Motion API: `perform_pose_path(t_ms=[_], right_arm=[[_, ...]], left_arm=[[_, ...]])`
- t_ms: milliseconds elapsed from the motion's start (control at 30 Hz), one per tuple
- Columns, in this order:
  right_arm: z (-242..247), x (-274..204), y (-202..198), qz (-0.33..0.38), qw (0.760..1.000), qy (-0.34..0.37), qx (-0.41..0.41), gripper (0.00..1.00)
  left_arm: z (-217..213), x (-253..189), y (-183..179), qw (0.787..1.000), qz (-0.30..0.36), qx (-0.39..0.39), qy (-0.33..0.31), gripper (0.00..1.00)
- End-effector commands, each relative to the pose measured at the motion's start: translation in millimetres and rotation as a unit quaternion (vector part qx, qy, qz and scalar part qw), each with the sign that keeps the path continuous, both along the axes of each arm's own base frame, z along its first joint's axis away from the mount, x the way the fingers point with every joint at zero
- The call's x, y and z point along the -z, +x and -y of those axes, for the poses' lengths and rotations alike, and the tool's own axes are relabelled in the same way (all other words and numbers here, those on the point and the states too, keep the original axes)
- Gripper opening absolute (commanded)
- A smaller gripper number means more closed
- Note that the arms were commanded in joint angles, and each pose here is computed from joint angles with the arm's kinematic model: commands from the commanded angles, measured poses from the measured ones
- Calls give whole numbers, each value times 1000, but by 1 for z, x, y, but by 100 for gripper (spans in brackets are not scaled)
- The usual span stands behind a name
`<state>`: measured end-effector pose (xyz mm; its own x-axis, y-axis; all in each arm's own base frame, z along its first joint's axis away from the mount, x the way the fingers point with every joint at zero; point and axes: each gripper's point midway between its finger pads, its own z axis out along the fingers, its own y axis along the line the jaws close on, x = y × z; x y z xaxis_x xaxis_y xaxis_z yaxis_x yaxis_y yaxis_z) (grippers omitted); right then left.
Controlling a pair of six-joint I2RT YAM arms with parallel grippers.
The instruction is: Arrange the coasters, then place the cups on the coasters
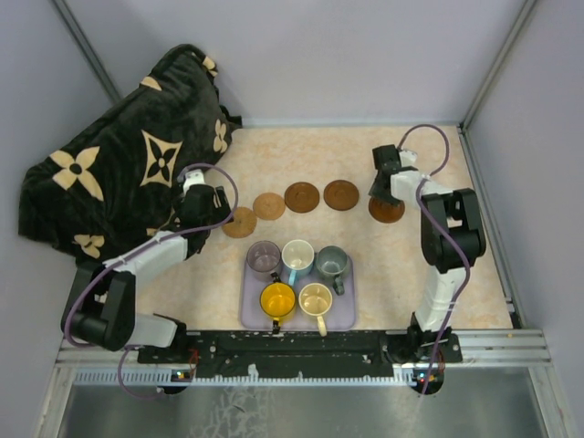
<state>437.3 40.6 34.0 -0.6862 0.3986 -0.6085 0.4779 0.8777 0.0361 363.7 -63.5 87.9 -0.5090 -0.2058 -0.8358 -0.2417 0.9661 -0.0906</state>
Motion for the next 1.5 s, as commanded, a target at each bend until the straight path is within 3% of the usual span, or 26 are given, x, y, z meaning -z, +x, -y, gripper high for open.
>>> perform_pose_path(t_ms=[0,733,867,1200,1467], right_arm=[[20,4,10,-11,1000,-20,8,47],[16,-24,68,35,998,-24,-41,50],[14,-29,67,39,998,-20,-41,49],[12,-99,60,126,989,-20,-76,51],[-34,-111,46,126,981,-9,-145,51]], left_arm=[[0,-11,9,1000,13,-5,5,100],[0,-4,11,1000,4,-4,11,99],[0,-4,11,1000,3,-3,11,99],[4,-9,9,1000,9,2,-4,99],[4,-17,6,1000,20,2,-9,99]])
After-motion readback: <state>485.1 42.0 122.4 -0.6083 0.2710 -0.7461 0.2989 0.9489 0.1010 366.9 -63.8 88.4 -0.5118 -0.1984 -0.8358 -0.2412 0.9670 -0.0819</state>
